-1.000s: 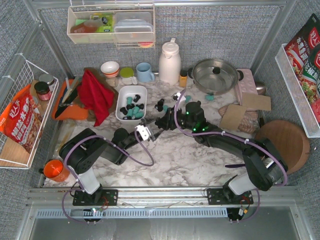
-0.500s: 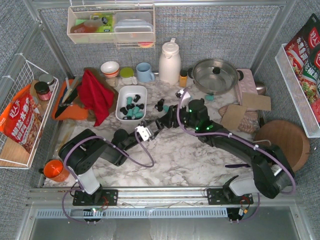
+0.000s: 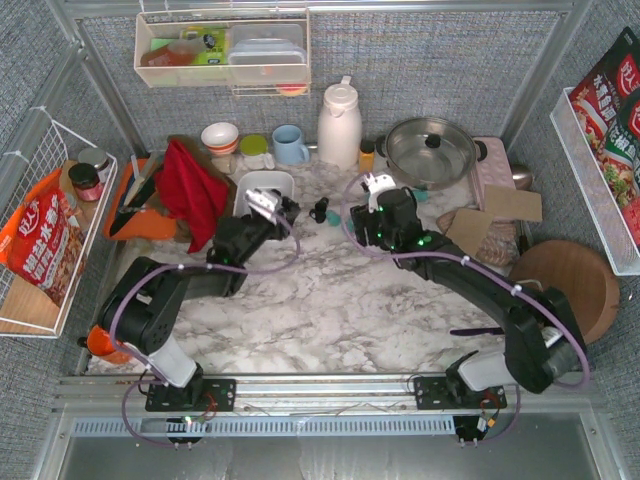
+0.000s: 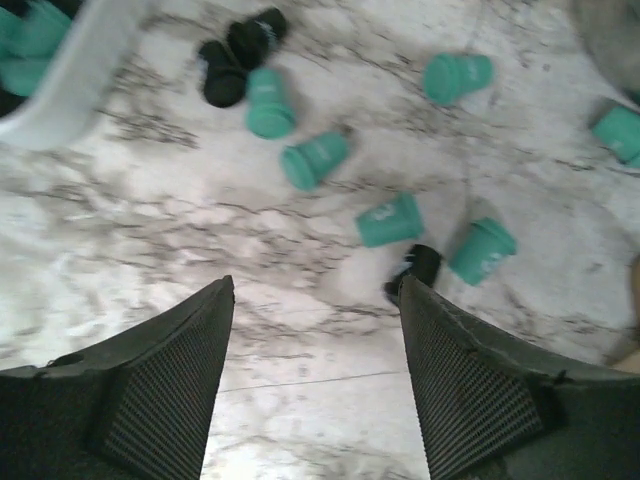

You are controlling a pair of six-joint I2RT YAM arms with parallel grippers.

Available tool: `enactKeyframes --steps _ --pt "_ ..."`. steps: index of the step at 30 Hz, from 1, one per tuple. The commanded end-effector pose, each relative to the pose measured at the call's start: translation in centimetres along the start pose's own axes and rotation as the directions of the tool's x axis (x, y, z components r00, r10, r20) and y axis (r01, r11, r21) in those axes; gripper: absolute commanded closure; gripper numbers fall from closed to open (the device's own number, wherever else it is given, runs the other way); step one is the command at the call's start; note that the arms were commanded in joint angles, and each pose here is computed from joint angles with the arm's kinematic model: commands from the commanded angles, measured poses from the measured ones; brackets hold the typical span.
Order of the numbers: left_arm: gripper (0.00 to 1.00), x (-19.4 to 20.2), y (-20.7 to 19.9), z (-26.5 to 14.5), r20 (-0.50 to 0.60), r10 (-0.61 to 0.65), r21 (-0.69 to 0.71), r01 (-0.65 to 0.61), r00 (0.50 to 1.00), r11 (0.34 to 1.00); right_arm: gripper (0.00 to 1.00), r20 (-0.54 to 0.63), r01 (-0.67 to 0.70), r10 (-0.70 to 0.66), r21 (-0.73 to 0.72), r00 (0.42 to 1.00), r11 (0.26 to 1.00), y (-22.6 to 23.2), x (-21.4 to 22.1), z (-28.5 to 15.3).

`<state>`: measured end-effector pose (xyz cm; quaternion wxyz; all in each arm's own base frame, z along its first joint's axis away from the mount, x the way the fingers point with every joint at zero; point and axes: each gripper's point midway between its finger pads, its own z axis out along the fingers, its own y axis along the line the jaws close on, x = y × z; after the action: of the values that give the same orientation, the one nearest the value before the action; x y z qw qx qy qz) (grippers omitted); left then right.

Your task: Mix the coffee capsules in the storage basket

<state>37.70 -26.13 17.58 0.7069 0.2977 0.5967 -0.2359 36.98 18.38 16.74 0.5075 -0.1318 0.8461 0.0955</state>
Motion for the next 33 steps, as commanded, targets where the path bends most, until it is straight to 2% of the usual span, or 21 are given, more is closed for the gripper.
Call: enactKeyframes --steps 1,5,7,9,13,15,18,19,20,24,28,33 --pt "0.75 6.1 2.8 -0.1 -0.305 -0.198 -0.126 0.166 0.932 0.978 0.27 -0.142 0.194 -0.179 0.096 0.973 0.976 -3.6 1.7 1.2" --pt "0.72 7.9 5.6 0.7 -0.355 -0.276 -0.198 0.216 0.893 0.956 0.24 -0.296 0.312 -0.281 0.061 0.913 0.948 -5.3 3.3 3.3" --pt "0.72 8.9 6.8 0.8 -0.364 -0.318 -0.232 0.245 0.876 0.941 0.23 -0.365 0.349 -0.329 -0.011 0.871 0.937 -5.4 4.8 4.4" --pt "0.72 9.9 7.8 1.0 -0.375 -0.359 -0.263 0.274 0.855 0.925 0.23 -0.411 0.355 -0.356 -0.083 0.839 0.931 -5.2 6.2 5.5" --pt "0.71 11.2 8.4 1.9 -0.417 -0.406 -0.267 0.318 0.813 0.910 0.23 -0.453 0.370 -0.391 -0.138 0.802 0.919 -5.3 7.7 7.3" --pt "0.62 11.3 8.6 2.1 -0.424 -0.407 -0.269 0.316 0.809 0.910 0.23 -0.443 0.380 -0.408 -0.154 0.798 0.912 -5.2 7.8 7.9" --pt "0.40 11.4 9.4 1.9 -0.419 -0.405 -0.306 0.294 0.812 0.906 0.23 -0.446 0.396 -0.432 -0.176 0.784 0.901 -5.3 8.0 8.7" --pt "0.28 11.5 9.6 1.8 -0.418 -0.404 -0.315 0.287 0.814 0.905 0.23 -0.453 0.398 -0.434 -0.178 0.779 0.900 -5.5 8.2 8.9" --pt "0.21 11.4 9.7 1.7 -0.415 -0.401 -0.321 0.282 0.816 0.904 0.24 -0.458 0.401 -0.439 -0.183 0.773 0.898 -5.5 8.3 9.1" --pt "0.02 9.9 9.3 1.4 -0.380 -0.365 -0.285 0.268 0.850 0.920 0.25 -0.476 0.402 -0.439 -0.184 0.762 0.897 -6.2 8.9 9.8" --pt "0.01 7.7 8.5 0.9 -0.327 -0.336 -0.235 0.268 0.883 0.934 0.28 -0.491 0.393 -0.437 -0.196 0.754 0.898 -6.3 9.3 10.3" --pt "0.01 6.3 7.4 -0.2 -0.318 -0.325 -0.203 0.270 0.891 0.941 0.33 -0.476 0.390 -0.448 -0.220 0.757 0.894 -6.0 9.3 10.9"
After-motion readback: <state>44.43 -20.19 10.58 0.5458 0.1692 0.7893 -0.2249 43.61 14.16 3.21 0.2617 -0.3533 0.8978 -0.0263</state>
